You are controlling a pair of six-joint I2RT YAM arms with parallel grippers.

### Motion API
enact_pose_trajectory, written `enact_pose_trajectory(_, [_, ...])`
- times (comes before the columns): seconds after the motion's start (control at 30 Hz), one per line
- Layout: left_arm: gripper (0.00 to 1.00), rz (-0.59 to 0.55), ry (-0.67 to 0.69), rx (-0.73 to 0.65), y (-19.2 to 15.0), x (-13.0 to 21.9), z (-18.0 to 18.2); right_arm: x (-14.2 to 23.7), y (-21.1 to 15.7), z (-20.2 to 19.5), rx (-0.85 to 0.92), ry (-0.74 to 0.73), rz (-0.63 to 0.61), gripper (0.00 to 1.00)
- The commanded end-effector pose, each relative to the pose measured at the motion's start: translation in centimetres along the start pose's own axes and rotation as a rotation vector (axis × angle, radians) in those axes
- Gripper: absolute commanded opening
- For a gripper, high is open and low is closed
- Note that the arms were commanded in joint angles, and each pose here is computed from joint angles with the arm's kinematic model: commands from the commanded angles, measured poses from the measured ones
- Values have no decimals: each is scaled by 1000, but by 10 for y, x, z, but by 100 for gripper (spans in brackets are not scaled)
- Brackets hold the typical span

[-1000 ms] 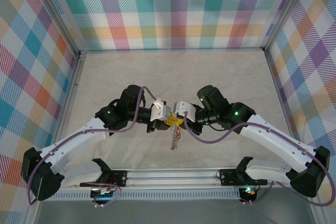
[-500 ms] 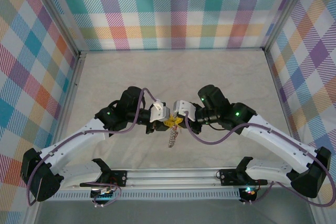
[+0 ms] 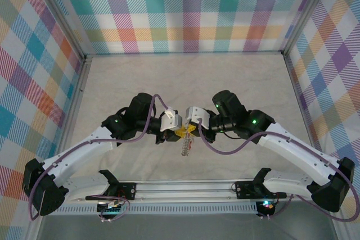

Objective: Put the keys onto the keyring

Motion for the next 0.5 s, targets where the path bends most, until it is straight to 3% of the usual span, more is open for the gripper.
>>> enact_pose_trajectory(0.0, [21,-27,12,-32,15,7,1,7,15,2,46,19,-73,0])
enact_pose_trajectory(0.47, [21,-1,17,-82,19,14,0,7,15,4,40,42,-79,0])
Point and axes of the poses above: each hand's point on the last joint's axis, 136 mm out from that joint toward the fingers, its own x axis back along the fingers, its own z axis along the line the jaws close on, y = z × x, the point moved 10 cm from there along x, back along the fingers, and after that the axes turned 15 degrees about -x, right-handed, at the moved point
